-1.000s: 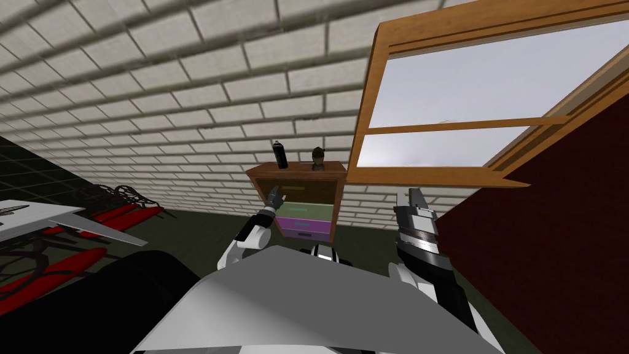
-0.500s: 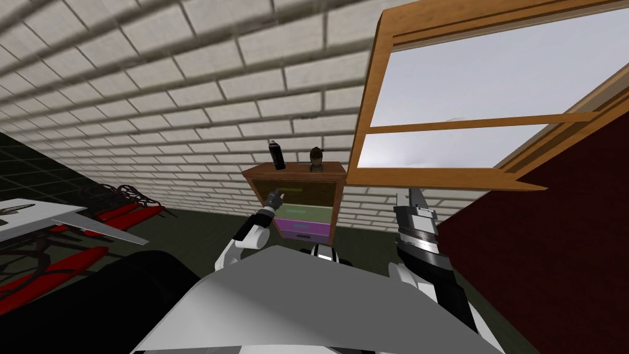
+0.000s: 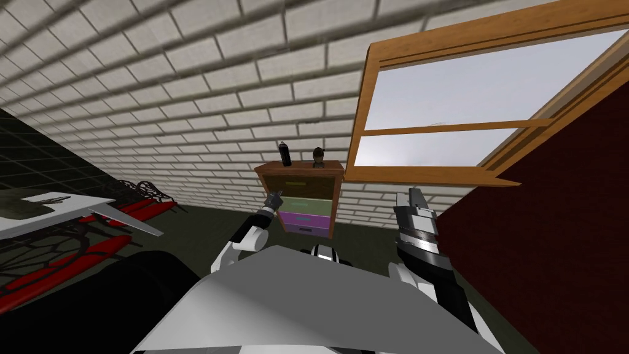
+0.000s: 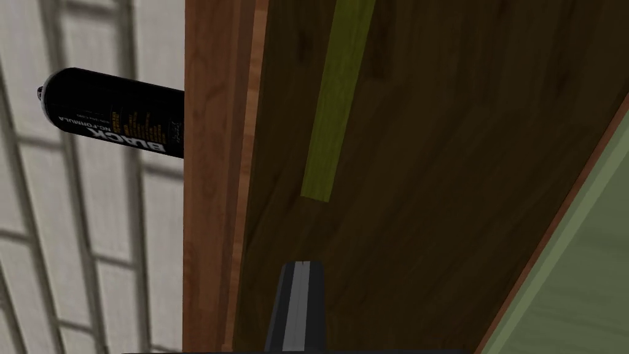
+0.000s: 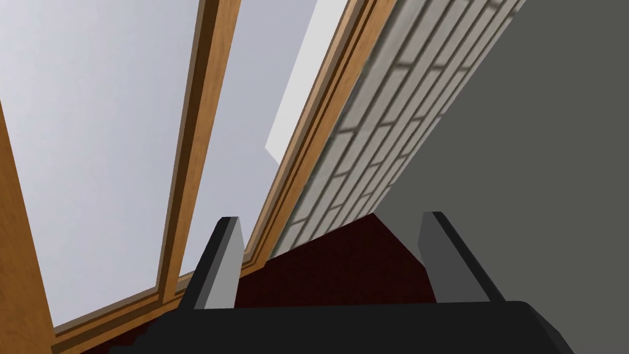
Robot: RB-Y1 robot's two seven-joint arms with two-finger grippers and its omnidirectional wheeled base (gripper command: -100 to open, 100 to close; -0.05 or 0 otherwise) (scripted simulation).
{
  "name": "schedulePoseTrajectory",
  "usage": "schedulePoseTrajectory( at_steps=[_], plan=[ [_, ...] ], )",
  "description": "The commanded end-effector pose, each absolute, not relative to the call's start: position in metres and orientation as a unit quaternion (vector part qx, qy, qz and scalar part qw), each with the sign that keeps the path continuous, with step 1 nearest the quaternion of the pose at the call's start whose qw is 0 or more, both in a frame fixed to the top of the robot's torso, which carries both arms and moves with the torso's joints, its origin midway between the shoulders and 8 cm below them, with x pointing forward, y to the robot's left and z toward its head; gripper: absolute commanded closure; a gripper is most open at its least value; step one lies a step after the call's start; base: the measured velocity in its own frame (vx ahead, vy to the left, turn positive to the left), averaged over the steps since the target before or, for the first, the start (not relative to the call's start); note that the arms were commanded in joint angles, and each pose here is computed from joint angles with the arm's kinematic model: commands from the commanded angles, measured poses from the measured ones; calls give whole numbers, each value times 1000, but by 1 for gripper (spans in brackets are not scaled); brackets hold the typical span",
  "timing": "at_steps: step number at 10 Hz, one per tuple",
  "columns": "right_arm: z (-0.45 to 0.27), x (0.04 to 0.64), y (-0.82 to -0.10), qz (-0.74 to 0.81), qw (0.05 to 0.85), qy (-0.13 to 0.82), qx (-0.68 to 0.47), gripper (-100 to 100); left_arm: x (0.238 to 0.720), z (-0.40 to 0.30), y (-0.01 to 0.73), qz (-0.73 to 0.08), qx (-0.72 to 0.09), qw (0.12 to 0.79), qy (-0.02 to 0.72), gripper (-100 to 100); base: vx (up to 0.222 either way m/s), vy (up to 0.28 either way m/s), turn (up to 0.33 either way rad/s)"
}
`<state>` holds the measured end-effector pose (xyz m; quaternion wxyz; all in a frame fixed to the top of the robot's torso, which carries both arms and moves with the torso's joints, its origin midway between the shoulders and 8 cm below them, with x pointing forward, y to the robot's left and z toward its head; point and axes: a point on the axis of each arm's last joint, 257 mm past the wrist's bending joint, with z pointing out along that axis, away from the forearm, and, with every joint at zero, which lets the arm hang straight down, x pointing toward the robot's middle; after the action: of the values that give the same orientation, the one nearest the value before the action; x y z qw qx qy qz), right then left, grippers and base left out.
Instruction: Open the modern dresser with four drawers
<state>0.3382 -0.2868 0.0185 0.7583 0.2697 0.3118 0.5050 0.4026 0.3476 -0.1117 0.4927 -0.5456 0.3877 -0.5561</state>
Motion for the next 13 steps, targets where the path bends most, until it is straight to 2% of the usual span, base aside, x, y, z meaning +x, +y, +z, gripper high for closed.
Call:
schedulePoseTrajectory(
  at_steps=[1, 4, 7, 8, 13],
  plan=[
    [18, 338, -287, 505, 758, 312, 270, 0, 401, -110, 349, -554, -549, 489, 390, -100, 153, 4, 3],
    [18, 338, -287, 505, 758, 312, 270, 0, 400, -108, 350, -550, -555, 484, 394, -100, 183, 20, -5],
    [18, 338, -287, 505, 758, 312, 270, 0, 399, -104, 350, -552, -553, 485, 392, -100, 92, 5, 4],
    [18, 338, -287, 505, 758, 312, 270, 0, 399, -104, 350, -551, -554, 485, 393, 100, 11, 0, 0],
    [19, 338, -287, 505, 758, 312, 270, 0, 392, -99, 346, -554, -550, 484, 396, 100, -158, -16, 32]
  ],
)
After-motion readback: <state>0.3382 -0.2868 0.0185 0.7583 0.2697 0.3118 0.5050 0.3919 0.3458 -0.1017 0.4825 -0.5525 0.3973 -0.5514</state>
